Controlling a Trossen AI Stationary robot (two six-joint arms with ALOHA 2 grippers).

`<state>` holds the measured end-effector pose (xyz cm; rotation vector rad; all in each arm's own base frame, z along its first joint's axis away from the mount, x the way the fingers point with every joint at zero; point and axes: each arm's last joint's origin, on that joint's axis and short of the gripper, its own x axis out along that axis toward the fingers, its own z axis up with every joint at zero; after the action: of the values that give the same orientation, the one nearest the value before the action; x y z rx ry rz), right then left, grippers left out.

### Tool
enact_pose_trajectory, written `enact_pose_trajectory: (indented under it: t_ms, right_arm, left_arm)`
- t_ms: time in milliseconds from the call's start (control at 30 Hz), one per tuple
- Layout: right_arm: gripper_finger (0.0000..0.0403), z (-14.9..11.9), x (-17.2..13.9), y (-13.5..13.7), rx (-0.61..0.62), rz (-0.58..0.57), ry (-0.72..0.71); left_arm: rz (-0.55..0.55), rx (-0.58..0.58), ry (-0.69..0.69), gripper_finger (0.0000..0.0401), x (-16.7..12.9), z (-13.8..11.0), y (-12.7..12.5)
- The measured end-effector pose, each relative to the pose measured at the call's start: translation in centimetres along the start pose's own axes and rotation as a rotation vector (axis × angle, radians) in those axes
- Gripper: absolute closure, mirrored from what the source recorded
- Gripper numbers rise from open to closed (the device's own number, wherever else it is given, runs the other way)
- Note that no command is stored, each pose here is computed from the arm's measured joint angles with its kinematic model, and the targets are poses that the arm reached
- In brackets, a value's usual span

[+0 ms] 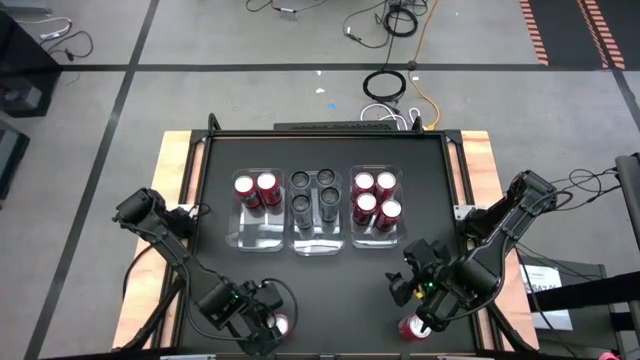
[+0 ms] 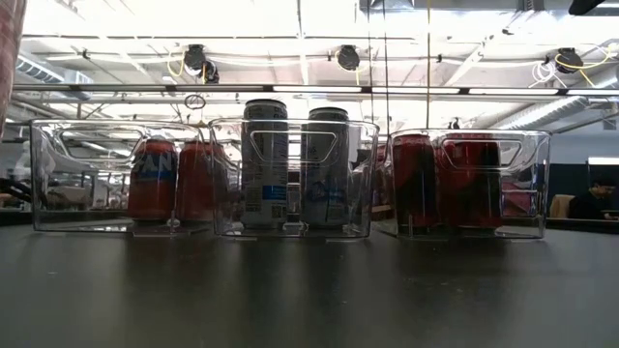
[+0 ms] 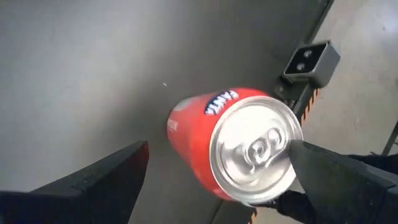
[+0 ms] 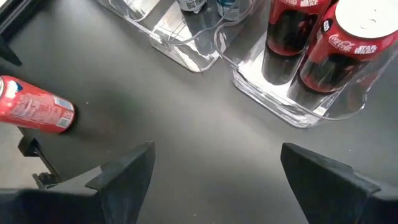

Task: Sort soda cans
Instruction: Put the left orange soda can into the left transparent bin

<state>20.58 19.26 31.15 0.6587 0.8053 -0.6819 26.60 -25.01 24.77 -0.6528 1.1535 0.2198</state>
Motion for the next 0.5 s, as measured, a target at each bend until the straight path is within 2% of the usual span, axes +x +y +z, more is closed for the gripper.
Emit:
enact_pose_trajectory:
  t_ms: [300,500]
  right_arm:
    - [0.0062,0.0,0.0,-0.1,-0.031,-0.013,-0.002]
    - [0.0062,0.0,0.0,-0.2,-0.053,-0.023,-0.001]
  left_arm:
    - [0.015,-0.027,-0.035,0.0005,0.1,1.2,0.3]
    - [-0.033,-0.014,-0.05,0.0005,-0.8,1.7,-0.5]
